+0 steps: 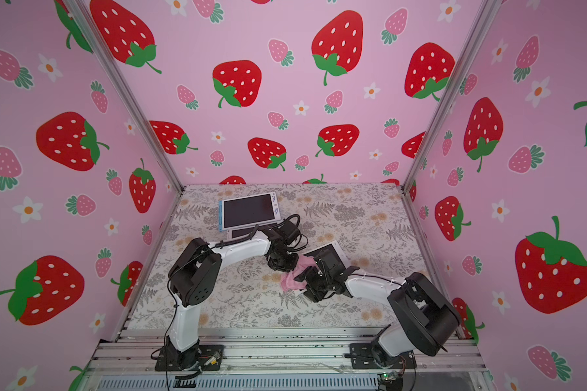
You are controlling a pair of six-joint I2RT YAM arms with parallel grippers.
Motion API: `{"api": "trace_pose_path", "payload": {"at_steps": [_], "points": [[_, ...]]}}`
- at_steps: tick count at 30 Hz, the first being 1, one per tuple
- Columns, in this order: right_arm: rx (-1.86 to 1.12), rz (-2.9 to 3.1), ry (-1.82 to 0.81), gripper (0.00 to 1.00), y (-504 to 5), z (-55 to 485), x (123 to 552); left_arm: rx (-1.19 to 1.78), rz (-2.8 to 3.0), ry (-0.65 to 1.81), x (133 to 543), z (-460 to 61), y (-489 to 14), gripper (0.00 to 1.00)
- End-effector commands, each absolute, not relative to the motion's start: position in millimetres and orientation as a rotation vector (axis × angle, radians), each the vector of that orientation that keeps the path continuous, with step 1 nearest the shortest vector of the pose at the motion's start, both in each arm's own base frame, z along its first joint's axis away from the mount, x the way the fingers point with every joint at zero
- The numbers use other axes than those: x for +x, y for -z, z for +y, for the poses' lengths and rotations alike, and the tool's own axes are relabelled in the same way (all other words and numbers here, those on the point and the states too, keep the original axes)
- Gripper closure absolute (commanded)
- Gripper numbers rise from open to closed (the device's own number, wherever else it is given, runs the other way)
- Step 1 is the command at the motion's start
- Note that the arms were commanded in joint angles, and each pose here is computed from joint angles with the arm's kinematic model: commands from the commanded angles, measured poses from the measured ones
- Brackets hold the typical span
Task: Wipe the drawing tablet
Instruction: Wipe the dirt from the drawing tablet.
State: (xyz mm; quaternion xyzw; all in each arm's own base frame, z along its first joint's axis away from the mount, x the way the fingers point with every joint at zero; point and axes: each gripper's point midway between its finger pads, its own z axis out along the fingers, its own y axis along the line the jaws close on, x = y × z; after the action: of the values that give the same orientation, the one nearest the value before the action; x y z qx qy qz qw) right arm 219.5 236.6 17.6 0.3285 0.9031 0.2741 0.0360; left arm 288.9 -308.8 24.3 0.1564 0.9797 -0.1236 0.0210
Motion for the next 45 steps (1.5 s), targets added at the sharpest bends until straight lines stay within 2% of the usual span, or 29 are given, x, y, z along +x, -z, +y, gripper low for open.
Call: {"api": "trace_pose_path", "payload": {"at_steps": [1, 10, 14, 22, 36, 45], "points": [[1.094, 2.850, -0.521, 0.31, 25, 199, 195, 0.468, 3.248, 0.207, 243, -282, -5, 1.00], [1.113, 2.847, -0.495, 0.31, 28, 194, 192, 0.424, 3.241, 0.239, 236, -281, -11, 1.00], [1.142, 2.837, -0.474, 0.30, 31, 188, 188, 0.328, 3.299, 0.495, 218, -305, -2, 1.00], [1.137, 2.840, -0.484, 0.30, 30, 189, 188, 0.330, 3.275, 0.647, 206, -345, -9, 1.00], [1.130, 2.856, -0.480, 0.30, 32, 189, 185, 0.418, 3.218, 0.237, 264, -258, -4, 1.00], [1.128, 2.861, -0.471, 0.30, 33, 187, 183, 0.421, 3.030, 0.343, 307, -266, -53, 1.00]]}}
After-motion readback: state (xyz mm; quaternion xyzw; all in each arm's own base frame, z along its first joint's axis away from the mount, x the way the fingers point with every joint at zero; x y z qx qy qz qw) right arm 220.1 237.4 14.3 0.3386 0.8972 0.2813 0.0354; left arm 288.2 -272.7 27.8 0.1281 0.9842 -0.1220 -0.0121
